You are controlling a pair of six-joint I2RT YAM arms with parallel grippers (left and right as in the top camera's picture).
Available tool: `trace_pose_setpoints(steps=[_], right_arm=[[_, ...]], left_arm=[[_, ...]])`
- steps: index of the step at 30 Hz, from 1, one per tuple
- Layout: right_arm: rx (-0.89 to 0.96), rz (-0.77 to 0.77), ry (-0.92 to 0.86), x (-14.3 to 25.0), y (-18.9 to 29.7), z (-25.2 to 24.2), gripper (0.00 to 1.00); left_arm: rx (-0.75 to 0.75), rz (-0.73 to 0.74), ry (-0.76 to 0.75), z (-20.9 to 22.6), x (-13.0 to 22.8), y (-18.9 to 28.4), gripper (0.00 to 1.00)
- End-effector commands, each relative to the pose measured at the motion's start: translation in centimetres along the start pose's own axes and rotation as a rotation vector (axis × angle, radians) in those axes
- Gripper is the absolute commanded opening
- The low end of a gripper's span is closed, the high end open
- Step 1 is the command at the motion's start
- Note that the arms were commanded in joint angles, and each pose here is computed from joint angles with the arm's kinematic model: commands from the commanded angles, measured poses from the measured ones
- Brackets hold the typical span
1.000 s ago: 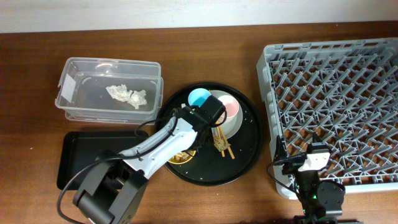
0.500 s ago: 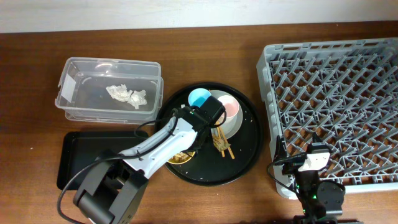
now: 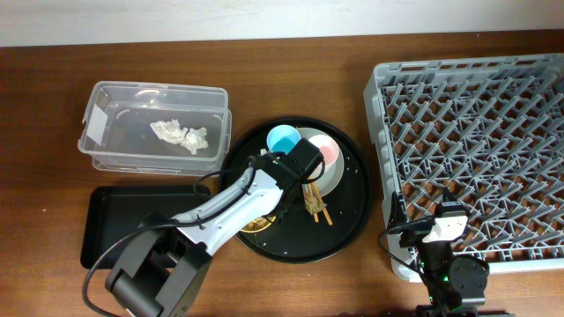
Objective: Sort waste into correct bins and load items into the dishwasher rack
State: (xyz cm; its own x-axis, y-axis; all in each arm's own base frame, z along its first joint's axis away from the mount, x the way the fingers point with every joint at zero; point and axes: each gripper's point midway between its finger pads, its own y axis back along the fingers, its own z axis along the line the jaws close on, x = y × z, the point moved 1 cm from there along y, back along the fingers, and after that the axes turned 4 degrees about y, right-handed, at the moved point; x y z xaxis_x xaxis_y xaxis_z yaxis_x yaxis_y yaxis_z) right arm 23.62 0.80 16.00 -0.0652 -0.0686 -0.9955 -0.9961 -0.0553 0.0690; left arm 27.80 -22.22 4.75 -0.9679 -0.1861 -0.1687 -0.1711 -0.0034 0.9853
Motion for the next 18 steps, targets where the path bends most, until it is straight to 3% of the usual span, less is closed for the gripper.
trace_pose_setpoints(steps=[1,18], right_arm=[[-0.001,0.003,-0.005,0.2,0.0,0.07,0.98],[-0.001,0.003,-0.005,0.2,0.0,0.07,0.98]], left_arm=[[-0.004,-0.027,-0.004,0.01,-0.37,0.46,0.17],[-0.013,-0.042,-0.003,0.4,-0.31,-0.25,0.17]])
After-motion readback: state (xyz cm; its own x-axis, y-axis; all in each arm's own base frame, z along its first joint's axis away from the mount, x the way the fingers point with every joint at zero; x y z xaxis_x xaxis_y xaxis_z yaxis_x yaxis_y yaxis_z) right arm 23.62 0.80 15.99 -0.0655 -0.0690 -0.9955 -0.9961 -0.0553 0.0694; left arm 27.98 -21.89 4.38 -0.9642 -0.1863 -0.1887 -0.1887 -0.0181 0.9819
